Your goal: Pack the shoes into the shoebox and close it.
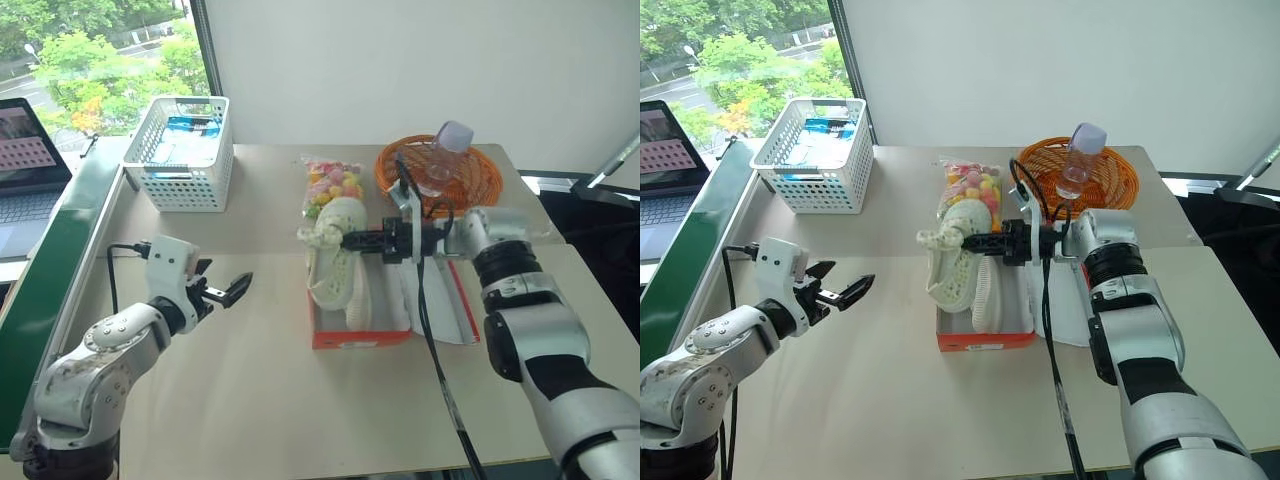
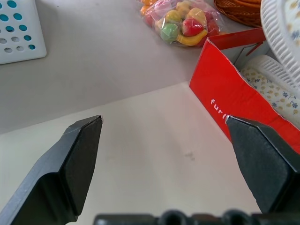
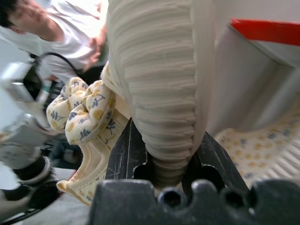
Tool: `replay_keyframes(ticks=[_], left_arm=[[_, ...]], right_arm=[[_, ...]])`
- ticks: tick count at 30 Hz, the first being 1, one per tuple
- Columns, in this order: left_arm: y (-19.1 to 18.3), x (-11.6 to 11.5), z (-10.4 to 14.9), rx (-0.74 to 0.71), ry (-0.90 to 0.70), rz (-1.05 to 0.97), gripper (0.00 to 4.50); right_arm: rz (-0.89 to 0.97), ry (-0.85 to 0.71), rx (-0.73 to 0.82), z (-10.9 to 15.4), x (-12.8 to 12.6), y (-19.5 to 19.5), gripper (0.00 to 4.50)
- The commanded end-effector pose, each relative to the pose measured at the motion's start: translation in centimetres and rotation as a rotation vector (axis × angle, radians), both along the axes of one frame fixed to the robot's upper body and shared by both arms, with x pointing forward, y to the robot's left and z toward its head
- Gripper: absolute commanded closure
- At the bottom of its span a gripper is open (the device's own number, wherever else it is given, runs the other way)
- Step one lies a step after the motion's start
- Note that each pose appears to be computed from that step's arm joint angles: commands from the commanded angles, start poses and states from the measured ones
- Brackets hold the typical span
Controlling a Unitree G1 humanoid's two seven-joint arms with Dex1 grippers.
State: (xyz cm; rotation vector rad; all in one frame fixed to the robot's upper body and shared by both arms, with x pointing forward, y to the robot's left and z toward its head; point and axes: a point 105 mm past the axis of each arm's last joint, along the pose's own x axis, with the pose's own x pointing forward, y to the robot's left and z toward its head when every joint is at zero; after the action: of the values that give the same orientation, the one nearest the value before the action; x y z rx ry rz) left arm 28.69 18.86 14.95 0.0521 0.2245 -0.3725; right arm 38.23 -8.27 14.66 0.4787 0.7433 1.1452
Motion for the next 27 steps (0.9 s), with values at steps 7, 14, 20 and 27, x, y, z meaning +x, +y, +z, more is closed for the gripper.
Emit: replay_keyframes(ticks=[7, 14, 20, 27], left_arm=[[0.0, -0.8, 1.0, 0.039, -0.055, 0.032, 0.0], [-0.1, -0.8, 0.7, 0.037, -0.054, 0.049, 0.0], [-0.7, -0.9, 0.2, 0.033, -0.058, 0.054, 0.0], [-1.3, -0.4, 0.0, 0.027, -0.065, 0.047, 0.0]], right_arm=[[0.153, -0.161, -0.337, -1.6, 0.5, 0.9, 4.06], [0.328, -0.254, -0.733, -5.2, 0.2, -1.8, 4.06], [0.395, -0.392, -1.08, -7.5, 1.4, -6.0, 4.06], [0.428, -0.449, -1.249, -8.4, 1.7, -9.3, 4.06]])
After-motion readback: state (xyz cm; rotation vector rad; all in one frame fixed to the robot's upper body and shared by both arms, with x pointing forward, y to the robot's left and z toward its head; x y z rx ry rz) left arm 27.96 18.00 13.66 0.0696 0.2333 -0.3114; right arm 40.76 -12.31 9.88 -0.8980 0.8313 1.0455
